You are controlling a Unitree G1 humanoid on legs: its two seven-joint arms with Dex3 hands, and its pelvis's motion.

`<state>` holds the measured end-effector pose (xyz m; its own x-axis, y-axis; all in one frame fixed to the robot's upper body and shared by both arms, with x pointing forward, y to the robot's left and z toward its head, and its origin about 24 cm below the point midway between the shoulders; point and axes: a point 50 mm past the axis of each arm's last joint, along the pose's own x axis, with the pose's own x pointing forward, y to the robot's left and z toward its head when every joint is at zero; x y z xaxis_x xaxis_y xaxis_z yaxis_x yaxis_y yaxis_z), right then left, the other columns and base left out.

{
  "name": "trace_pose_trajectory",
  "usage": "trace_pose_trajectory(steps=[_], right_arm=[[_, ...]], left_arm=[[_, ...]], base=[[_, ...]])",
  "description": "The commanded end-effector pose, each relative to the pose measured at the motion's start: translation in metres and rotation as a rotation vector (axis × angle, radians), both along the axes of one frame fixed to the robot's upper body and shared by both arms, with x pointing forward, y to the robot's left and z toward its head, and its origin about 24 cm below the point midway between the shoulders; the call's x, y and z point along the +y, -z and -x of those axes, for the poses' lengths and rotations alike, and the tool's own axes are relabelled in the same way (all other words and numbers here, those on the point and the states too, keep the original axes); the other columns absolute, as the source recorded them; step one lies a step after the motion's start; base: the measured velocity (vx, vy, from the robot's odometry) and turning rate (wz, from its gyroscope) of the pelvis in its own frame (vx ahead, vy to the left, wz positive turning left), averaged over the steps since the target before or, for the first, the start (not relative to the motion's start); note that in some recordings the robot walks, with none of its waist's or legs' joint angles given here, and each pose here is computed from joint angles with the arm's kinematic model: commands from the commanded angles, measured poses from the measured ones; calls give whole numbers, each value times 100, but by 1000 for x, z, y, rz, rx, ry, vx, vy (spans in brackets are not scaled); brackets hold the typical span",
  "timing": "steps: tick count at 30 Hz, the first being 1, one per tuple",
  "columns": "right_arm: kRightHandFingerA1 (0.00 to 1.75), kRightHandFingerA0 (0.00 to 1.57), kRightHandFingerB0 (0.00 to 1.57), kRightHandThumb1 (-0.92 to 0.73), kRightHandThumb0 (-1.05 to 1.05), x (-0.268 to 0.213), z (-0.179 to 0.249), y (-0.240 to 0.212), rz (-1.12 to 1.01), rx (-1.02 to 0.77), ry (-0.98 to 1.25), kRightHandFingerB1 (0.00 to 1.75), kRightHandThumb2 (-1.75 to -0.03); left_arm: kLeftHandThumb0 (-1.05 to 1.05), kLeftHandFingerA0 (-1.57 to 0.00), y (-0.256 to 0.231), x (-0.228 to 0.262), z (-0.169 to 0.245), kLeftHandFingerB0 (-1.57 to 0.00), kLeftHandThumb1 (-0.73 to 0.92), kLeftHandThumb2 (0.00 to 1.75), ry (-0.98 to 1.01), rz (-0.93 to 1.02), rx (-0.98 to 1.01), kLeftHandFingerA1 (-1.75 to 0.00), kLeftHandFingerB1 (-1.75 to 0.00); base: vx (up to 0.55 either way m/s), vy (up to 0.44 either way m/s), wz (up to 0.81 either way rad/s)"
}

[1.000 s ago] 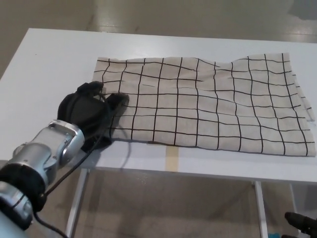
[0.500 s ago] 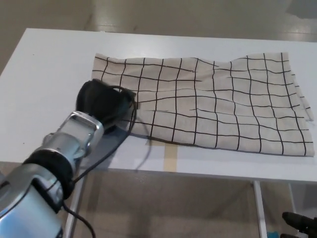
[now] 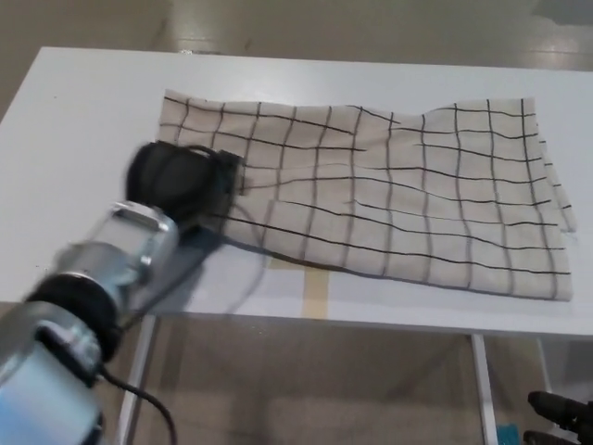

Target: Use the left hand to fold a white towel with checkered patterns in half.

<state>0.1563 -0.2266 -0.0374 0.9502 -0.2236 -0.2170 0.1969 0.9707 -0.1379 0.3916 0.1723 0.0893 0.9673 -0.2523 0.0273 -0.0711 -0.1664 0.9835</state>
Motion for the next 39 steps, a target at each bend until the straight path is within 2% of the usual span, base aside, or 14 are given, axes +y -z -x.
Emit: trace_pose_trajectory(steps=[1, 10, 11, 16, 18, 25, 26, 27, 28, 32, 33, 36, 37, 39], right_arm=[[66, 59, 71, -67, -26, -2, 0, 1, -22, -8, 15, 59, -60], [69, 61, 74, -69, -22, 0, 3, 4, -98, -13, 57, 59, -61], [69, 62, 74, -69, -21, -1, 4, 4, -105, -10, 61, 59, -60], [71, 63, 74, -70, -22, -1, 4, 3, -119, 2, 56, 58, -60], [71, 63, 74, -71, -23, -1, 4, 2, -119, 4, 49, 58, -61], [71, 63, 74, -70, -22, -2, 6, 2, -109, -1, 56, 59, -60], [71, 63, 74, -71, -23, -2, 5, 2, -108, -1, 54, 58, -61], [71, 63, 74, -70, -22, -2, 5, 2, -108, -2, 49, 58, -60], [71, 63, 74, -70, -22, -1, 4, 2, -110, -2, 47, 58, -60], [71, 63, 74, -71, -23, -1, 3, 0, -113, -6, 46, 58, -61], [70, 64, 74, -71, -23, -1, 3, 0, -121, -12, 48, 58, -61], [70, 65, 74, -71, -22, -1, 3, -1, -133, -22, 50, 58, -61], [70, 65, 74, -71, -23, -1, 3, -1, -134, -25, 47, 58, -61], [70, 65, 74, -71, -23, 0, 1, -2, -135, -28, 43, 58, -61]], left_arm=[[-19, -75, -42, 37, -5, -53, 66, 54, -40, 120, -169, -175, -175], [-20, -77, -92, 81, -9, -56, 66, 57, -170, 65, -270, -175, -171], [-30, -112, -97, 82, -9, -88, 49, 79, -166, 69, -287, -144, -130], [-29, -111, -107, 79, -9, -88, 49, 79, -126, 70, -342, -143, -130], [-21, -77, -109, 75, -9, -56, 66, 57, -97, 57, -368, -175, -172], [-21, -79, -123, 45, -16, -57, 66, 56, 17, 34, -388, -175, -173], [-27, -81, -127, 37, -17, -104, 61, 58, 49, 30, -396, -175, -78], [-34, -114, -134, 21, -18, -92, 46, 79, 112, 22, -422, -142, -122], [-29, -79, -140, 8, -18, -66, 58, 57, 159, 16, -452, -175, -162], [-31, -83, -151, -18, -17, -82, 55, 55, 250, 25, -505, -175, -139], [-31, -121, -158, -33, -16, -97, 38, 75, 306, 46, -529, -145, -130], [-26, -90, -168, -64, -9, -87, 55, 57, 413, 82, -589, -175, -140], [-27, -122, -171, -70, -7, -101, 44, 84, 436, 86, -599, -137, -99], [-29, -121, -176, -83, -2, -103, 36, 75, 488, 87, -630, -143, -132]], base=[[0, 0, 0], [0, 0, 0], [0, 0, 0], [0, 0, 0], [0, 0, 0], [0, 0, 0], [0, 0, 0], [0, 0, 0], [0, 0, 0], [0, 0, 0], [0, 0, 0], [0, 0, 0], [0, 0, 0], [0, 0, 0]])
